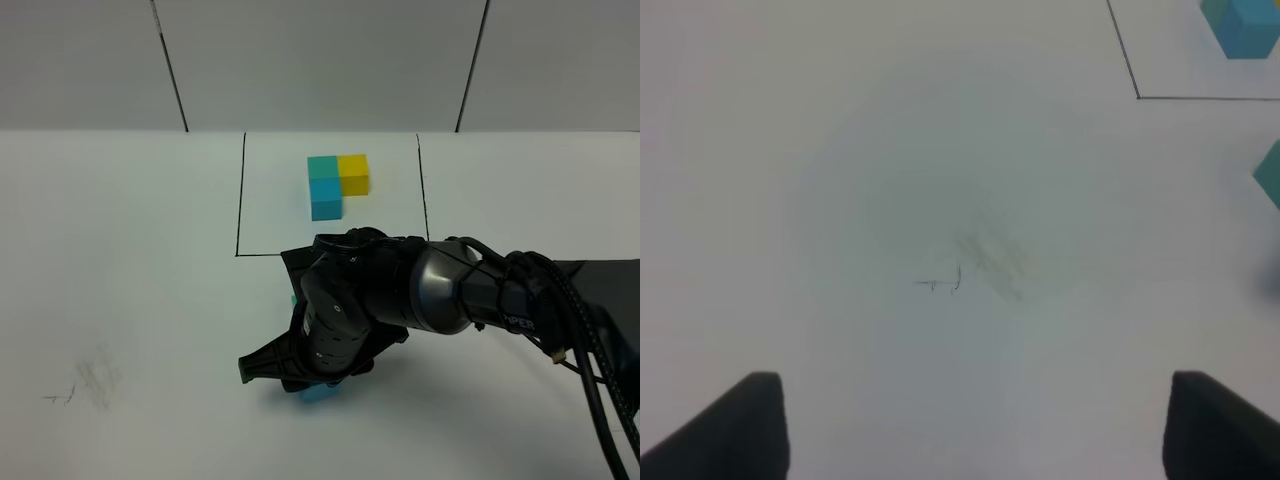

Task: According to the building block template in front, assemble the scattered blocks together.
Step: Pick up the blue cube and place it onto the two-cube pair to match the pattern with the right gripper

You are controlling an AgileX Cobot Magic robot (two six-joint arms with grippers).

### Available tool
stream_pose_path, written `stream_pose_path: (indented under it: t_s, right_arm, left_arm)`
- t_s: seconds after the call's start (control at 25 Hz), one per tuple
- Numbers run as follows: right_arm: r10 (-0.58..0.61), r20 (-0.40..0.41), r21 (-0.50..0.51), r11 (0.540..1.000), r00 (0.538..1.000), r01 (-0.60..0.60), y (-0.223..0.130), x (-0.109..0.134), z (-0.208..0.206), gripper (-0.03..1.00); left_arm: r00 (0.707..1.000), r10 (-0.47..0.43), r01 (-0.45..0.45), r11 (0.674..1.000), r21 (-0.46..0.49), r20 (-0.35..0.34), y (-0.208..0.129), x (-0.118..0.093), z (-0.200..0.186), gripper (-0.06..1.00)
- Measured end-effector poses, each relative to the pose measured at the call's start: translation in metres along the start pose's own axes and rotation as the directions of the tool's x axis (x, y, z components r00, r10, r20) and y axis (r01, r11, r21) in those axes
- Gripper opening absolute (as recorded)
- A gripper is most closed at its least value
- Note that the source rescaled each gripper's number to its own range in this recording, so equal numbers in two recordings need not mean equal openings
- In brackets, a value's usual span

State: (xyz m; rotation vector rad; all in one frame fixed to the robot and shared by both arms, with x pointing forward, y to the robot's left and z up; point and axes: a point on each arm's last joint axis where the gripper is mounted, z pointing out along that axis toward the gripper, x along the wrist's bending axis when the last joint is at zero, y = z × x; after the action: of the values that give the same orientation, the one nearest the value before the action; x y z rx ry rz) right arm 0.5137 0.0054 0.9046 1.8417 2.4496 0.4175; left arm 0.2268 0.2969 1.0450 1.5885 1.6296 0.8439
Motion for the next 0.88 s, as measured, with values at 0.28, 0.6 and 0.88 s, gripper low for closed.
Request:
stream_pose_path:
  t_s: [0.28, 0.6, 0.88]
  right_arm:
    - [0.009, 0.07, 0.02, 1.0, 0.998, -0.01, 0.003, -0.003, 0.014, 0.2]
    - [-0.01, 0.118, 0.031, 1.0, 0.993, 0.006, 0.017, 0.002, 0.015, 0.2]
    - [-0.02, 0.137, 0.021, 1.0, 0.99, 0.017, 0.018, 0.0, 0.016, 0.2]
  left_arm:
    - [1.0, 0.0, 0.0, 1.0, 0.0, 0.0, 0.0, 0.0, 0.0, 0.65]
    - [1.0, 0.0, 0.0, 1.0, 0.0, 0.0, 0.0, 0.0, 0.0, 0.65]
    - [1.0, 0.0, 0.0, 1.0, 0.0, 0.0, 0.0, 0.0, 0.0, 0.65]
